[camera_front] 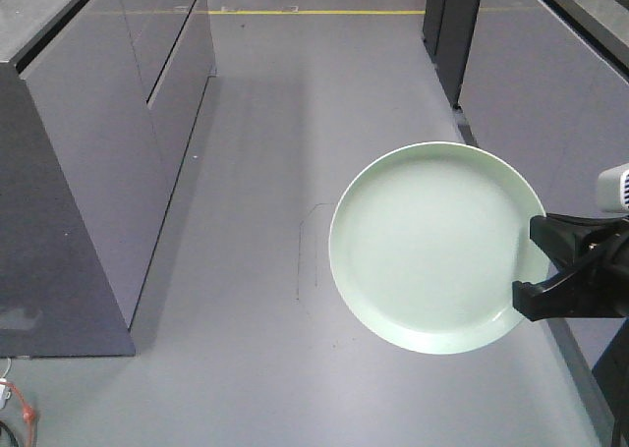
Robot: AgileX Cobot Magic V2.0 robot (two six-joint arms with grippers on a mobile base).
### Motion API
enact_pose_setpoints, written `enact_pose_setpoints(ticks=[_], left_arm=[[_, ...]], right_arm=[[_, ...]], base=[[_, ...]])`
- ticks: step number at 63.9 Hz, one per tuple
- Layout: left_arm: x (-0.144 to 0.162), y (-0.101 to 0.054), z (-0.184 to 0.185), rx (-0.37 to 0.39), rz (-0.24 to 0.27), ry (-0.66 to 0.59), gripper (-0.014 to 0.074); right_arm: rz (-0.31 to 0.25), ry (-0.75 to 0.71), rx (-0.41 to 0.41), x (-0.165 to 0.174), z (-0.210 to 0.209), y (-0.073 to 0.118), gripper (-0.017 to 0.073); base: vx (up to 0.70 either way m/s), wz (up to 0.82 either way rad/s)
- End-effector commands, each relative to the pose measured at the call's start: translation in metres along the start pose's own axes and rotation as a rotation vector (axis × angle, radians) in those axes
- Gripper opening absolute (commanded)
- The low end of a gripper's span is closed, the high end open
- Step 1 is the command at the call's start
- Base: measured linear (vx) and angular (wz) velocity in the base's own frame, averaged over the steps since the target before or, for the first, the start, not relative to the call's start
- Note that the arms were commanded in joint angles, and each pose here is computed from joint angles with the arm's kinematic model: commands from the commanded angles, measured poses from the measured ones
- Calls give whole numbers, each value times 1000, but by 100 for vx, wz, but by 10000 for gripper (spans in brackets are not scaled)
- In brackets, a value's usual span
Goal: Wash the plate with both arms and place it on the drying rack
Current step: 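Hold the plate raised in the right gripper while driving down the aisle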
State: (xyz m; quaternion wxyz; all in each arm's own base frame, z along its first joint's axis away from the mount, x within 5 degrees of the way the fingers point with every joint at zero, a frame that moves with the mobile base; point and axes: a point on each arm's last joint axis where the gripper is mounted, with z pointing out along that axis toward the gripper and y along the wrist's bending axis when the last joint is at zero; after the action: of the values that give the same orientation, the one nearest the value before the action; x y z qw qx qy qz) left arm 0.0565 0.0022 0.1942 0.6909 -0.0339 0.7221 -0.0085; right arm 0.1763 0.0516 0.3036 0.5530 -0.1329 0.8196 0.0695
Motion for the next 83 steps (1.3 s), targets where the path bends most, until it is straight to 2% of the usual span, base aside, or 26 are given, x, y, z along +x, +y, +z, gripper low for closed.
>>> enact_pose_setpoints(ticks=[1, 83], left_arm=[[0, 0, 0, 9, -13, -66, -6], [0, 0, 0, 9, -13, -66, -6]], right_arm=[[-14, -118, 10, -18, -6, -1, -9], [-14, -117, 10, -18, -6, -1, -9]], base=[[10, 3], [10, 0]])
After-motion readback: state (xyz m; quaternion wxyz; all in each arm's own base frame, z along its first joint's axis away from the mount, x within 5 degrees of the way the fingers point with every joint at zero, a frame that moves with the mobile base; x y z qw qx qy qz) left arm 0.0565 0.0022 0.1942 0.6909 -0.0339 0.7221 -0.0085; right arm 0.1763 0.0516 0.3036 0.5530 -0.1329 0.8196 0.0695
